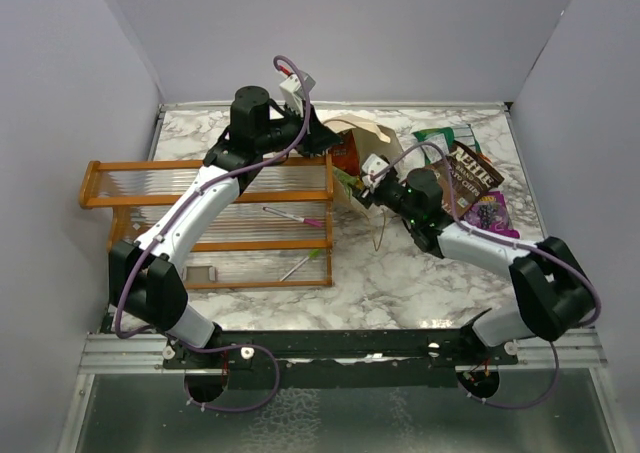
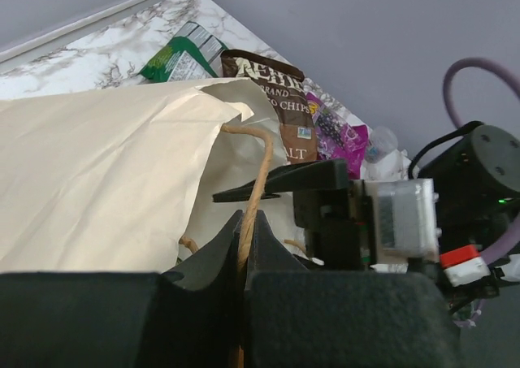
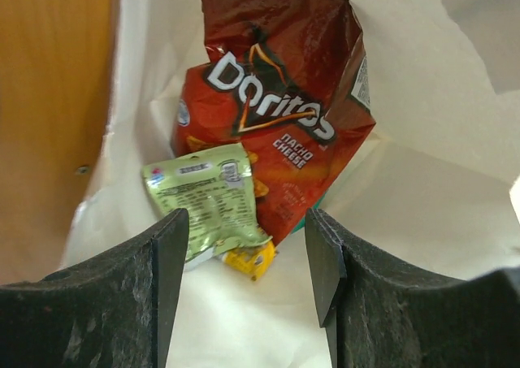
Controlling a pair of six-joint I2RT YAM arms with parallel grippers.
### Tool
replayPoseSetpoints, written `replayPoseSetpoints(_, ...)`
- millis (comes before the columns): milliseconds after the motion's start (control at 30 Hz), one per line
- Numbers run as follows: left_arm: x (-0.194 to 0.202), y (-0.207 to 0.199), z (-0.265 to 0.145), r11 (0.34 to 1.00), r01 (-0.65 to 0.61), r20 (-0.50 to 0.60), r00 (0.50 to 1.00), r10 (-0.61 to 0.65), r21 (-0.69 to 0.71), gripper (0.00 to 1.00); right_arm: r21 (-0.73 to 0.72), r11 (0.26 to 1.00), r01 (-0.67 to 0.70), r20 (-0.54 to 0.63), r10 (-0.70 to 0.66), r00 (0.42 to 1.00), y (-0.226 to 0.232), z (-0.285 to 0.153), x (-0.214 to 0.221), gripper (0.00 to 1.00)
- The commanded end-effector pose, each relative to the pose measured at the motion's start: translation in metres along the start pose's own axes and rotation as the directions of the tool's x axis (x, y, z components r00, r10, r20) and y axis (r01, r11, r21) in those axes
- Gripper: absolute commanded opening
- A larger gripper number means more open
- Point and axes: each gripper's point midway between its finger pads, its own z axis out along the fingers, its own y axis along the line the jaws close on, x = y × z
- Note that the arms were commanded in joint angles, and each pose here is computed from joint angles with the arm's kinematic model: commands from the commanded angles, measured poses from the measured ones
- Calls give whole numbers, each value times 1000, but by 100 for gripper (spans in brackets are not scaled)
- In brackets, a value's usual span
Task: Take the snacks out of the paper bag
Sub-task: Take out the snack from the paper bag.
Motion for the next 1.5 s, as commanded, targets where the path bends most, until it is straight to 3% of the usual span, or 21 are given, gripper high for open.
replayPoseSetpoints(0,-19,-7,-4,999,-39,42,998,39,-3,0,101,980,172,99,-182,978,-28,29,-25,59)
replayPoseSetpoints(467,-24,-8,-8,999,-37,53,998,37,-1,0,174,972,157,132,-181,975,-53,87,-31,62)
replayPoseSetpoints(667,-25,-7,-10,999,-36,58,998,36,-4,0,240,955,173,89,-199,976,-71,116,-21,61)
replayPoseSetpoints(1133,-26,-2,-10,1000,-21,59,998,22,-14,0,268,949,165,0,-171,985,-68,116,19,16)
replayPoseSetpoints(1467,-26,1,-11,1000,-17,62,998,18,-20,0,254,958,132,32,-144,989,-66,100,2,4)
